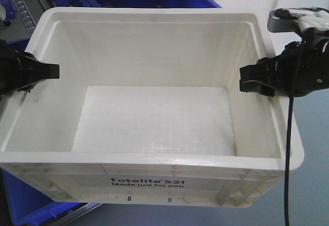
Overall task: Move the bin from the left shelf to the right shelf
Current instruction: 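Carry the crate in both grippers toward the other blue-bin shelf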
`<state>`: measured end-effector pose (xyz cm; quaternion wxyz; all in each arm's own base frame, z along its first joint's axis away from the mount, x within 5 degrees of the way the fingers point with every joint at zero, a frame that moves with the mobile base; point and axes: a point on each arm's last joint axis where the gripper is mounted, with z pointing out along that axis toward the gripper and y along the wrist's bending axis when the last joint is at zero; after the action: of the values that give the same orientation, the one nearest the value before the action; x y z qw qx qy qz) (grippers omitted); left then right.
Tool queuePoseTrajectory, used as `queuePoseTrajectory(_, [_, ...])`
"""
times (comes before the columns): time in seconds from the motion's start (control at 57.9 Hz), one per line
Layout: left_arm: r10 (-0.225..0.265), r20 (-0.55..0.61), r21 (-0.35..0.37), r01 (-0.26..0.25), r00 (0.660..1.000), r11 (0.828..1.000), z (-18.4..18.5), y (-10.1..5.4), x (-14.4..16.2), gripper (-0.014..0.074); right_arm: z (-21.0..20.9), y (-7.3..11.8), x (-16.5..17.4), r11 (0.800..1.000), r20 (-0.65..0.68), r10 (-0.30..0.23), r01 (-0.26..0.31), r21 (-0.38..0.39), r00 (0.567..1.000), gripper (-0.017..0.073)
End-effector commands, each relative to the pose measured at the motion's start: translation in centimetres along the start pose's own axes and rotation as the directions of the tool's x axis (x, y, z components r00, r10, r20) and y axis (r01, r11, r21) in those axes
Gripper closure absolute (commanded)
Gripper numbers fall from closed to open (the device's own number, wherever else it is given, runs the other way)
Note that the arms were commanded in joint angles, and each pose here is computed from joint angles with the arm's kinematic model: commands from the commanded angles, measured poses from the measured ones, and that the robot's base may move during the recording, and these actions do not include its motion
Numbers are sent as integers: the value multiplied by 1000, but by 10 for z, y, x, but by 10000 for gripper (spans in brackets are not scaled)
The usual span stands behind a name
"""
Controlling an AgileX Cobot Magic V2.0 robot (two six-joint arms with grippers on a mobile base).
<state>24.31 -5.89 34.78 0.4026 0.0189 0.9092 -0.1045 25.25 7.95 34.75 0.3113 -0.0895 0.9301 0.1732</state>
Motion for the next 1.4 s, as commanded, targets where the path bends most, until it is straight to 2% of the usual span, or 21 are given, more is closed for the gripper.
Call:
queuePoseTrajectory(0.0, [-2,198,50,-8,980,999,-21,-7,-22,600,-23,8,-16,999,164,-33,38,-24,986,564])
queuePoseTrajectory(1.382, [-2,198,50,-8,980,999,-21,-7,-22,600,-23,8,-16,999,165,-33,38,-23,986,564])
